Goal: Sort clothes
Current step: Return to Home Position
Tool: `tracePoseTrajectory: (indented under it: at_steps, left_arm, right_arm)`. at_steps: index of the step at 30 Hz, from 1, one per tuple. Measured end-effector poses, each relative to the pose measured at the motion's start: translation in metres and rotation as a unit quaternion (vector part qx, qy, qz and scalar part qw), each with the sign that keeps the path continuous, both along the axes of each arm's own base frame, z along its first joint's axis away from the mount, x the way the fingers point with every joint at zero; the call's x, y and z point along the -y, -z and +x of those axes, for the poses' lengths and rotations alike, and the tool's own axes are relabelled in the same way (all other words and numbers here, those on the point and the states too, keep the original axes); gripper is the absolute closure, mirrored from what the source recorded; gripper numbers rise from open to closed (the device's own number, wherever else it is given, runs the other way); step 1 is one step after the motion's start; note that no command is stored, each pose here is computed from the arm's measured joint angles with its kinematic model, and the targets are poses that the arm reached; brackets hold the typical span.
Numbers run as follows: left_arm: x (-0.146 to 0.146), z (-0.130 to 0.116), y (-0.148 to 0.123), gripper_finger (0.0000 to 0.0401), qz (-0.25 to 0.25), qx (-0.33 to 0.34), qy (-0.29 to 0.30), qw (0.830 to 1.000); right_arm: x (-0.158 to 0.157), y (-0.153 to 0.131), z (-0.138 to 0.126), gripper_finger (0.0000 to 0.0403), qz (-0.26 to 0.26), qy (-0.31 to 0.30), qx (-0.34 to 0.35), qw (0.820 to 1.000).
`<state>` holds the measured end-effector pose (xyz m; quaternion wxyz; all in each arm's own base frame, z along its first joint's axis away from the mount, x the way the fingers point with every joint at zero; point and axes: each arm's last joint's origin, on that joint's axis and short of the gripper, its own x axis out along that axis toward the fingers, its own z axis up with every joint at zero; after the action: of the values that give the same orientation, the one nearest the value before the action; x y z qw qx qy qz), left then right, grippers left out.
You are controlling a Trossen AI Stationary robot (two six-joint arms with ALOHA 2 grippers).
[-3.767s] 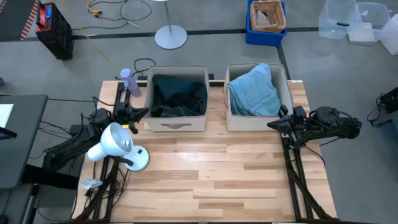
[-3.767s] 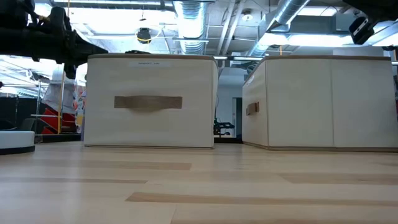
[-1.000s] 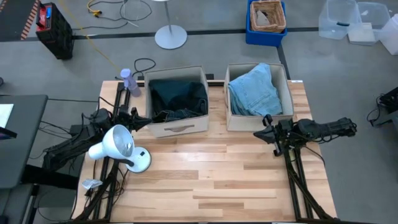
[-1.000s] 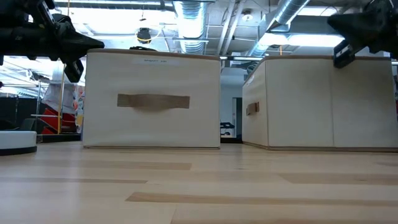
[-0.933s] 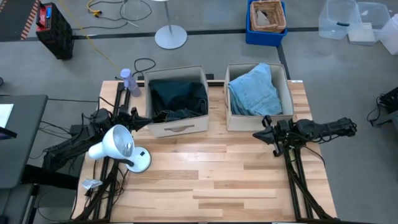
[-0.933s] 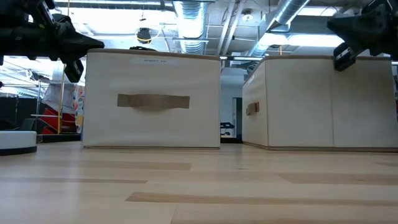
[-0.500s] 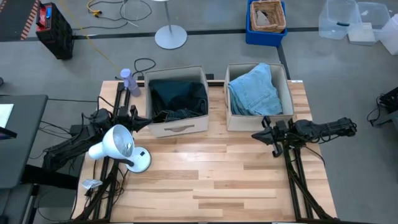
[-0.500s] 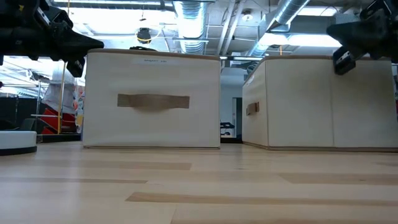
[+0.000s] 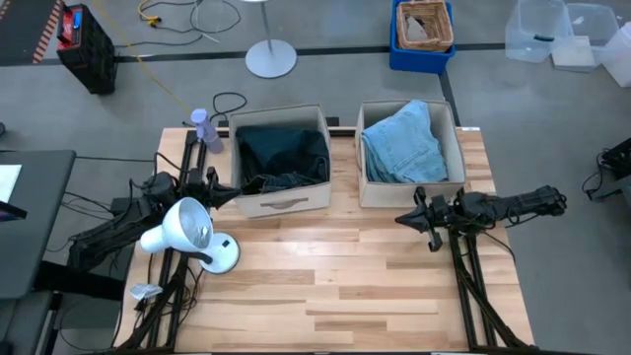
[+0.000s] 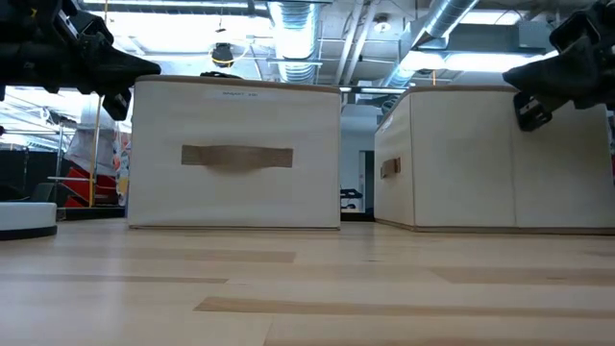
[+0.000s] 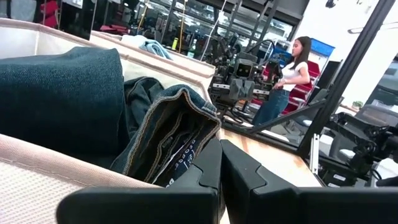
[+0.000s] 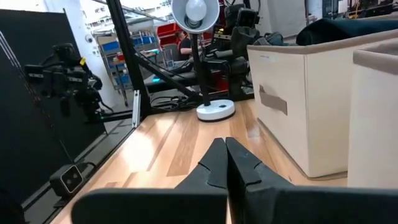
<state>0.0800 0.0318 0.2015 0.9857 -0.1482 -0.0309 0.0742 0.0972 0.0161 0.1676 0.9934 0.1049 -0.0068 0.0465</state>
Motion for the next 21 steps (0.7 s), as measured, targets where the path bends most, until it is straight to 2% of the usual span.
tracePoseTrajectory:
  at_steps: [9,15,21]
  left_arm:
    - [0.0000,0.0000,0.0000,0.0401,0.000,0.000,0.000,1.000]
    - [0.0000,0.0000,0.0000,0.0401,-0.001,0.000,0.000,1.000]
    - [0.0000,0.0000,0.0000,0.0401,-0.002,0.000,0.000,1.000]
  right_arm:
    - [0.0000,0.0003,0.0000,0.0394,-0.090,0.002,0.007,0.996]
    - [0.0000,0.0005,0.0000,0.0394,-0.126,0.003,0.009,0.992]
    - [0.0001,0.0006,0.0000,0.0394,-0.117,0.003,0.007,0.993]
